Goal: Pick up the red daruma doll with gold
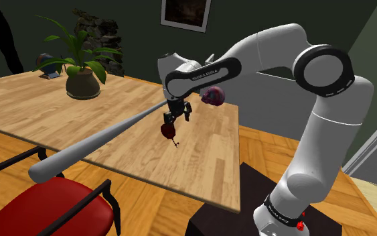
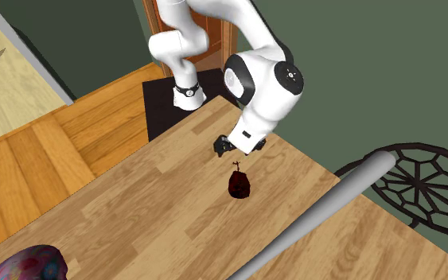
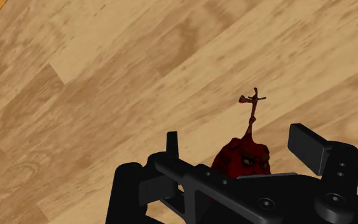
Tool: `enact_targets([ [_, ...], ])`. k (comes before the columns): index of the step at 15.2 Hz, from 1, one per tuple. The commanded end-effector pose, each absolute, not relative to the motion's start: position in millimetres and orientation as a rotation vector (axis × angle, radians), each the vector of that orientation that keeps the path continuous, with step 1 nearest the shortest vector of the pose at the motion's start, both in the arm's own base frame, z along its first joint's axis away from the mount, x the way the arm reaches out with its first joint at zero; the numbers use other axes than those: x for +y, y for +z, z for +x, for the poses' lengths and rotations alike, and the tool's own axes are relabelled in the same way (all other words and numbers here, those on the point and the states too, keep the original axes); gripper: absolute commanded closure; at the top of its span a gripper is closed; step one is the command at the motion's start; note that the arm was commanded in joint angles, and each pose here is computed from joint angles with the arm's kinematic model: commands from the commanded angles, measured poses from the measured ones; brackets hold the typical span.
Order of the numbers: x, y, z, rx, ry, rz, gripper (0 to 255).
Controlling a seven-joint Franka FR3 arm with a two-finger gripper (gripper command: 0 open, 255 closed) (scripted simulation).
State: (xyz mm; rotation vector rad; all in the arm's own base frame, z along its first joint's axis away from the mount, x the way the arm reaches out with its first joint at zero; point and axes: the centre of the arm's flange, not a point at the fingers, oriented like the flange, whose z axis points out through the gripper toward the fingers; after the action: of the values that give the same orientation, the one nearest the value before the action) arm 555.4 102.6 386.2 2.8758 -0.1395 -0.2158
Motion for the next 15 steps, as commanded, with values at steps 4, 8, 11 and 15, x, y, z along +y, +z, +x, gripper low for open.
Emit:
enact_targets([
  [4,119,340,607,-0.180,-0.250,2.804,0],
  [8,119,319,607,-0.180,-0.250,2.804,0],
  [11,119,303,607,-0.180,-0.250,2.804,0],
  [15,119,300,608,-0.180,-0.250,2.804,255],
])
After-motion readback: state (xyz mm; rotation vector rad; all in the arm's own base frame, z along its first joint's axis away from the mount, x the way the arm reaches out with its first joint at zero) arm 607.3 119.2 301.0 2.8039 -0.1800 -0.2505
